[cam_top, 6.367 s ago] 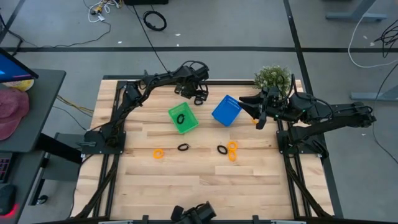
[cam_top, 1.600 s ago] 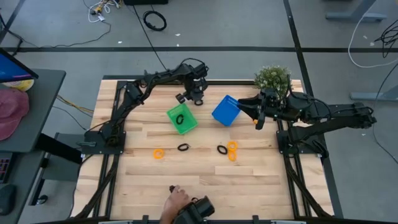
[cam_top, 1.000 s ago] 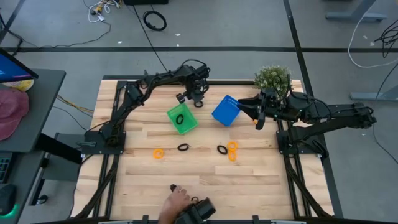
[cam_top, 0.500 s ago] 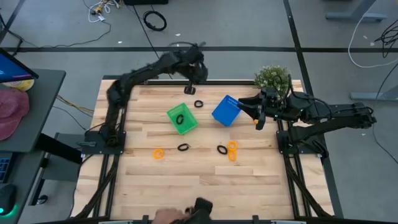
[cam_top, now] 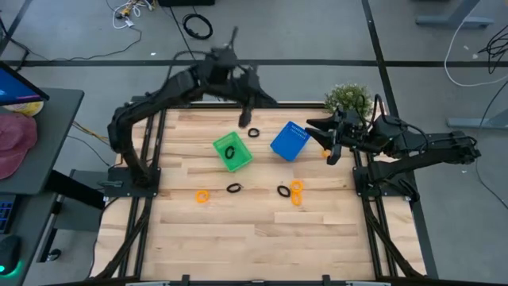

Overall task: Sort spring keychains
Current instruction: Put the black spring keychain into the green bin

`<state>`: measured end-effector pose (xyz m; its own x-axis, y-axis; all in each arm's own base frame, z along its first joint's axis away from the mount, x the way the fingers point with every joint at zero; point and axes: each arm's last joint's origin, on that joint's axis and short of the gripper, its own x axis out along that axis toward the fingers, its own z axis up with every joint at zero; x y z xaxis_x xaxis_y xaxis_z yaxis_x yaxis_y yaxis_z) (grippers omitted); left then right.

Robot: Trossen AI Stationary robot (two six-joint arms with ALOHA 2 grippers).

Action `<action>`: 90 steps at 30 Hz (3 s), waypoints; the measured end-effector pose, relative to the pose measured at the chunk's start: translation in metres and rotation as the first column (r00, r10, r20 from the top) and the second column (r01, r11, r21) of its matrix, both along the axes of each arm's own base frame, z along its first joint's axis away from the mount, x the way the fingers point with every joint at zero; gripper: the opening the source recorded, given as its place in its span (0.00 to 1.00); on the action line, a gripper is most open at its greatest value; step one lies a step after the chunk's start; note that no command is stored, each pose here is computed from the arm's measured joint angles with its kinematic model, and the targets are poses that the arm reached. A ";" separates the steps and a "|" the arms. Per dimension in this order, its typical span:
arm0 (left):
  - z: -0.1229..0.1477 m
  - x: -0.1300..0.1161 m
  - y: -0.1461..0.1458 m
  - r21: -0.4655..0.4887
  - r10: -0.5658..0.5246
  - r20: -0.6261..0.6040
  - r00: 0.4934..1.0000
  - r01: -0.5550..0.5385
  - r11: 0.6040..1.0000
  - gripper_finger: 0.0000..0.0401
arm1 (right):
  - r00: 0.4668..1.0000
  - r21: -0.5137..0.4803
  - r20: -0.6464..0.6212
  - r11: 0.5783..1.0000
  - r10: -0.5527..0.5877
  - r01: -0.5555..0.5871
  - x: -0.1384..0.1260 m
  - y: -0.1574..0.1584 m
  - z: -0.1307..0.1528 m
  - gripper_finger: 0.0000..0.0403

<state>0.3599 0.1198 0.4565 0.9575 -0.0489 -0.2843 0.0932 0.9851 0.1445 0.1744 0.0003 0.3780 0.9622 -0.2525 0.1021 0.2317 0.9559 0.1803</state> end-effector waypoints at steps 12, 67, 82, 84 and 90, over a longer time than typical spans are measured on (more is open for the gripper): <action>-0.024 0.022 -0.082 0.013 0.112 -0.201 0.973 -0.112 0.994 0.00 | 1.000 -0.019 -0.011 1.000 -0.002 0.002 0.000 0.000 -0.001 0.35; -0.165 -0.057 -0.147 -0.275 0.397 -0.890 0.223 -0.958 -0.078 0.40 | 0.993 -0.082 -0.121 0.997 -0.009 -0.001 -0.005 0.000 -0.009 0.35; -0.216 -0.067 -0.129 -0.160 0.339 -0.934 0.112 -0.980 -0.117 0.67 | 0.995 -0.080 -0.104 0.997 -0.009 0.001 -0.005 0.000 -0.007 0.35; -0.225 -0.064 -0.130 -0.203 0.329 -0.932 0.155 -0.972 -0.118 0.67 | 0.995 -0.081 -0.103 0.997 -0.009 0.001 -0.005 0.000 -0.007 0.35; -0.256 -0.066 -0.133 -0.266 0.294 -0.933 0.210 -0.950 -0.165 0.66 | 0.995 -0.081 -0.099 0.997 -0.010 0.002 -0.005 0.000 -0.006 0.35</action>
<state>0.2943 -0.0136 0.2010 0.3133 0.0220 -0.9494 -0.9496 0.0005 -0.3133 0.1696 -0.0001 0.3715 0.9671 -0.2528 0.0267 0.2501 0.9650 0.0787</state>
